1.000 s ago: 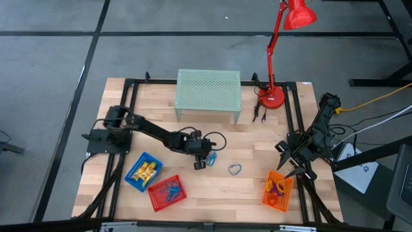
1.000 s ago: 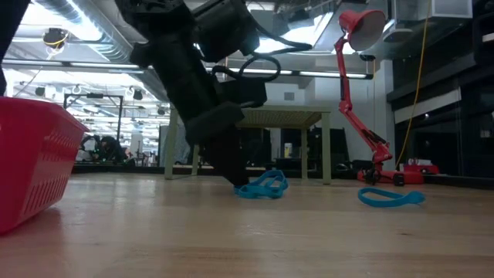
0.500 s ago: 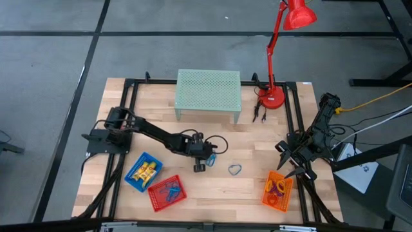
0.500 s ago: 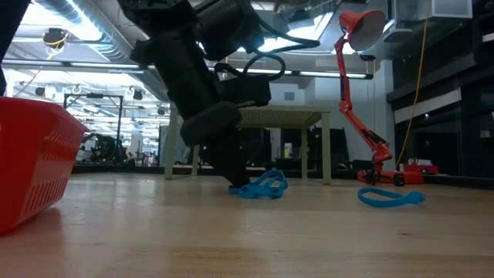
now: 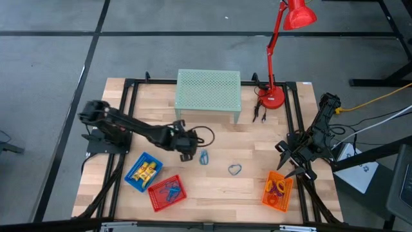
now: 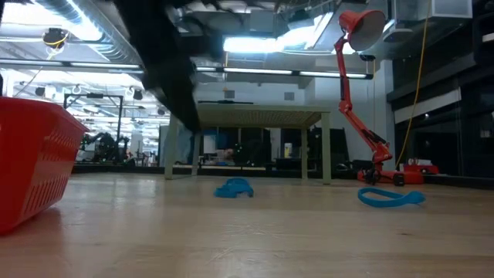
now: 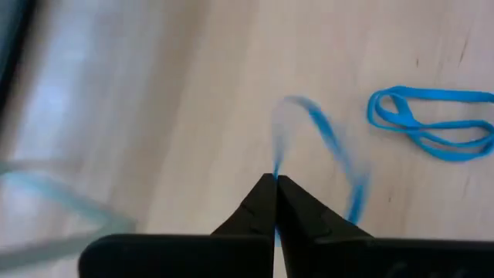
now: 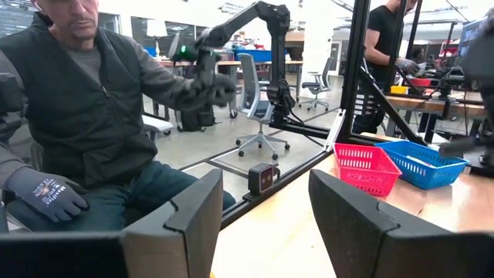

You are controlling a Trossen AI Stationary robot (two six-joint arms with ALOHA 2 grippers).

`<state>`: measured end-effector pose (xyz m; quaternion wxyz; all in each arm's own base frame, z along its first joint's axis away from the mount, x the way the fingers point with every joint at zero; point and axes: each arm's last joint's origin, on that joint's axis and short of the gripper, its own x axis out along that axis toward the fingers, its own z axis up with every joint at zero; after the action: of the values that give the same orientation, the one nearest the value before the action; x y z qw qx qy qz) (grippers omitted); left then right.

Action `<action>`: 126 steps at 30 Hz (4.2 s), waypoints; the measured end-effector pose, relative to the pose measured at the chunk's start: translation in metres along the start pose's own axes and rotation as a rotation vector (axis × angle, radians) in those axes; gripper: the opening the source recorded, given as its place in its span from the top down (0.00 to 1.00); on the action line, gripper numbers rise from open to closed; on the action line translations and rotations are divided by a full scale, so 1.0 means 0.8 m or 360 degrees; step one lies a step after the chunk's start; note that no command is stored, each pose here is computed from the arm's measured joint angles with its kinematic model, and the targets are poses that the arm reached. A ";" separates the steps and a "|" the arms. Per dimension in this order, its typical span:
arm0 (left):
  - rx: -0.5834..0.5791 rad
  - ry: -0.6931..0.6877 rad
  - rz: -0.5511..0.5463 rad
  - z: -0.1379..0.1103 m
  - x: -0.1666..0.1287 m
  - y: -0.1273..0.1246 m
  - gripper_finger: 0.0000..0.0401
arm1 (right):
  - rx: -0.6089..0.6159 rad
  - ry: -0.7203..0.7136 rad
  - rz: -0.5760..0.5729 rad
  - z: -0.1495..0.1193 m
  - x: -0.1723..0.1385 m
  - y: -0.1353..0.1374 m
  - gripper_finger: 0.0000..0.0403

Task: Pick & Place Office Desk Supplies
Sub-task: Put the blue rubber band into the red bin

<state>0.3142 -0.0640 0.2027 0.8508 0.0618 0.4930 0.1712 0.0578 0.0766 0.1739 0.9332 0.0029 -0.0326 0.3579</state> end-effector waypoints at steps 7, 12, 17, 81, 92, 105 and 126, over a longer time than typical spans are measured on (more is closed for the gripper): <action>-0.0091 -0.0271 -0.0055 -0.008 -0.090 0.005 0.99 | 0.0000 0.0000 0.0000 0.000 0.000 0.000 0.52; -0.0053 -0.0335 -0.0358 -0.021 -0.127 -0.020 0.99 | 0.0000 0.0000 0.0000 0.000 0.000 0.000 0.52; -0.0015 -0.0302 -0.0668 -0.039 -0.149 -0.061 0.99 | 0.0000 0.0001 0.0000 0.000 0.000 0.000 0.52; 0.0267 -0.0882 -0.0768 0.046 -0.052 -0.077 0.65 | 0.0000 0.0000 -0.0001 0.000 0.000 0.000 0.52; 0.0425 -0.0941 -0.0820 0.048 -0.049 -0.078 0.65 | 0.0000 0.0000 -0.0001 0.000 0.000 0.000 0.52; 0.0426 -0.0945 -0.0835 0.049 -0.050 -0.078 0.65 | -0.0039 -0.0106 -0.0221 0.009 -0.001 -0.005 0.52; 0.0423 -0.0899 -0.0601 0.032 -0.095 -0.068 0.65 | 0.0193 -0.0416 -0.1196 0.037 -0.013 -0.033 0.52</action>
<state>0.3139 -0.1396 0.2626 0.9545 0.1246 0.2593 -0.0785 0.0657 0.0489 0.2033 0.9852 0.1151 -0.1267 -0.0105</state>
